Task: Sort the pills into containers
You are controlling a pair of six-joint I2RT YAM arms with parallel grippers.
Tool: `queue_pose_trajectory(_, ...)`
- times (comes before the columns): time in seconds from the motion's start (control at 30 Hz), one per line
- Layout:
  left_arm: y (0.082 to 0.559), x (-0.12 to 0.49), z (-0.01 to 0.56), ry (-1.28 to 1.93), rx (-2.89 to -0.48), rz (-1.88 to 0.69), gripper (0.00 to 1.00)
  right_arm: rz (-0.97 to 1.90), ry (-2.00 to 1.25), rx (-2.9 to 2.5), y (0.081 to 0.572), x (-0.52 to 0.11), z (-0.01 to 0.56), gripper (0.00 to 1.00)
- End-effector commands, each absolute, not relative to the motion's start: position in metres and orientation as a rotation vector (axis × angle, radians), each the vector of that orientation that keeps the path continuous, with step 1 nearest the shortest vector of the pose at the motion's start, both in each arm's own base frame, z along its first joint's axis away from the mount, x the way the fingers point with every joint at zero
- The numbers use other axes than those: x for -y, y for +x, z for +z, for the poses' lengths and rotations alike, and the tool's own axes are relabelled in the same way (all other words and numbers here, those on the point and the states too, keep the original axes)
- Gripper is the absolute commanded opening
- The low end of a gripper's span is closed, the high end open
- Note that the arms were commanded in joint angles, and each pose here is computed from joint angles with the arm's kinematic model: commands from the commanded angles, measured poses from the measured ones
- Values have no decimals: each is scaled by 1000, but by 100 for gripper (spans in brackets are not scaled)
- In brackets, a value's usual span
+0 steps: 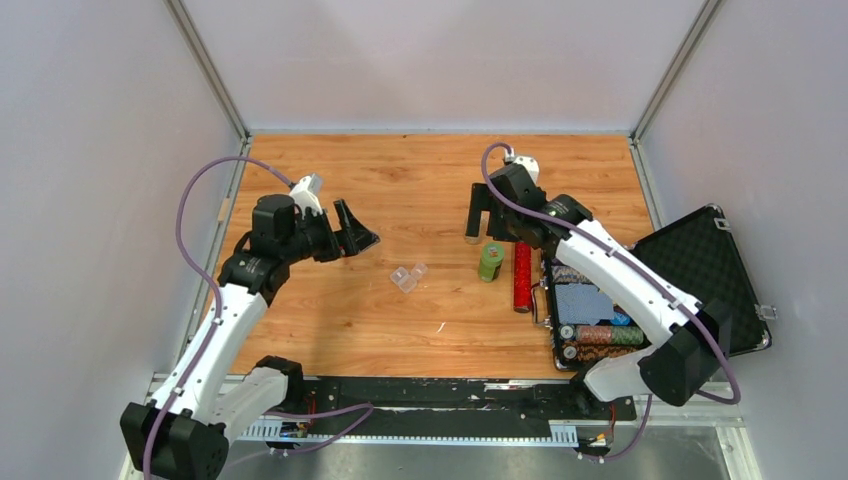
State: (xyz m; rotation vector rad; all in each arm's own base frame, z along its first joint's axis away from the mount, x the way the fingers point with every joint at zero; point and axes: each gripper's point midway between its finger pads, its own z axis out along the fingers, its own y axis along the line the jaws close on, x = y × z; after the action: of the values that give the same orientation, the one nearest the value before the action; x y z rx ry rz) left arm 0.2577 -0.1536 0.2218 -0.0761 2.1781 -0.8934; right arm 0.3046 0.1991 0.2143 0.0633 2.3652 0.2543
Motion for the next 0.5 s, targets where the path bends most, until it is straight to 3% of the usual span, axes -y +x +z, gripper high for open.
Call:
queue_pose_trajectory(0.0,269,160,243,10,-2096,-921,100,91,190,-2481,292,-170,175,100)
queue_pose_trajectory(0.27,268,163,241,17,-2090,-939,100,113,198,-2600,294,-184,146,99)
queue_pose_trajectory(0.47,266,160,239,5,-2083,-929,100,90,254,-2658,300,-181,129,85)
